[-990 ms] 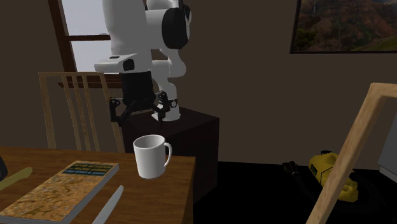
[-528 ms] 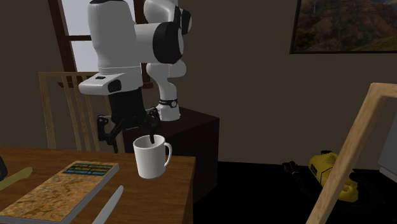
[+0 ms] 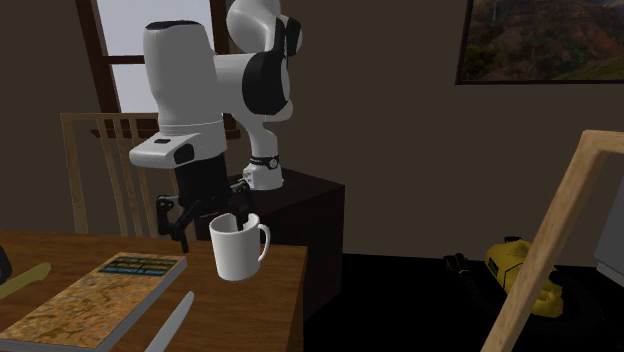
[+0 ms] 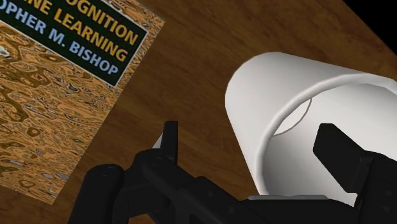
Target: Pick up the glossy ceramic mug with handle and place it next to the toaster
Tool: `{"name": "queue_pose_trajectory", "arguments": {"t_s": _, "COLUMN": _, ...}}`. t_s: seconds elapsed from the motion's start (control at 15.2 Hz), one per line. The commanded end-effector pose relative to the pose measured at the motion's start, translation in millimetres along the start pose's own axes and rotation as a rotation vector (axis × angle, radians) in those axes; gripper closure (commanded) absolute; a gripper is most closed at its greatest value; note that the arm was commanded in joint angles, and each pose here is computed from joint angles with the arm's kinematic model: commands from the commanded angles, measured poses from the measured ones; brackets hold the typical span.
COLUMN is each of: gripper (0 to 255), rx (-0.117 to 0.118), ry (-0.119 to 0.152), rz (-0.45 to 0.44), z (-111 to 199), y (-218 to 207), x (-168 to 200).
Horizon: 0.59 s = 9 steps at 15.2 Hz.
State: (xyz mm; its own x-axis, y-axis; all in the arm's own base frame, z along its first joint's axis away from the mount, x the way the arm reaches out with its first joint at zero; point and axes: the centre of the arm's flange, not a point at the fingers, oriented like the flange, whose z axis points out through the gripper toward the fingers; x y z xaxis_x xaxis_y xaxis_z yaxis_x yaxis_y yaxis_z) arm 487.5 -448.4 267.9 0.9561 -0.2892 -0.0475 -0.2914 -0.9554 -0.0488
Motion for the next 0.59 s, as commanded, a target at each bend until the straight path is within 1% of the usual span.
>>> {"name": "queue_pose_trajectory", "arguments": {"t_s": 0.0, "gripper": 0, "rx": 0.0, "ry": 0.0, "rz": 0.0, "z": 0.2, "y": 0.1, "x": 0.0}}
{"name": "queue_pose_trajectory", "arguments": {"t_s": 0.13, "gripper": 0, "rx": 0.0, "ry": 0.0, "rz": 0.0, "z": 0.1, "y": 0.1, "x": 0.0}}
{"name": "queue_pose_trajectory", "arguments": {"t_s": 0.2, "gripper": 255, "rx": 0.0, "ry": 0.0, "rz": 0.0, "z": 0.1, "y": 0.1, "x": 0.0}}
{"name": "queue_pose_trajectory", "arguments": {"t_s": 0.53, "gripper": 255, "rx": 0.0, "ry": 0.0, "rz": 0.0, "z": 0.1, "y": 0.1, "x": 0.0}}
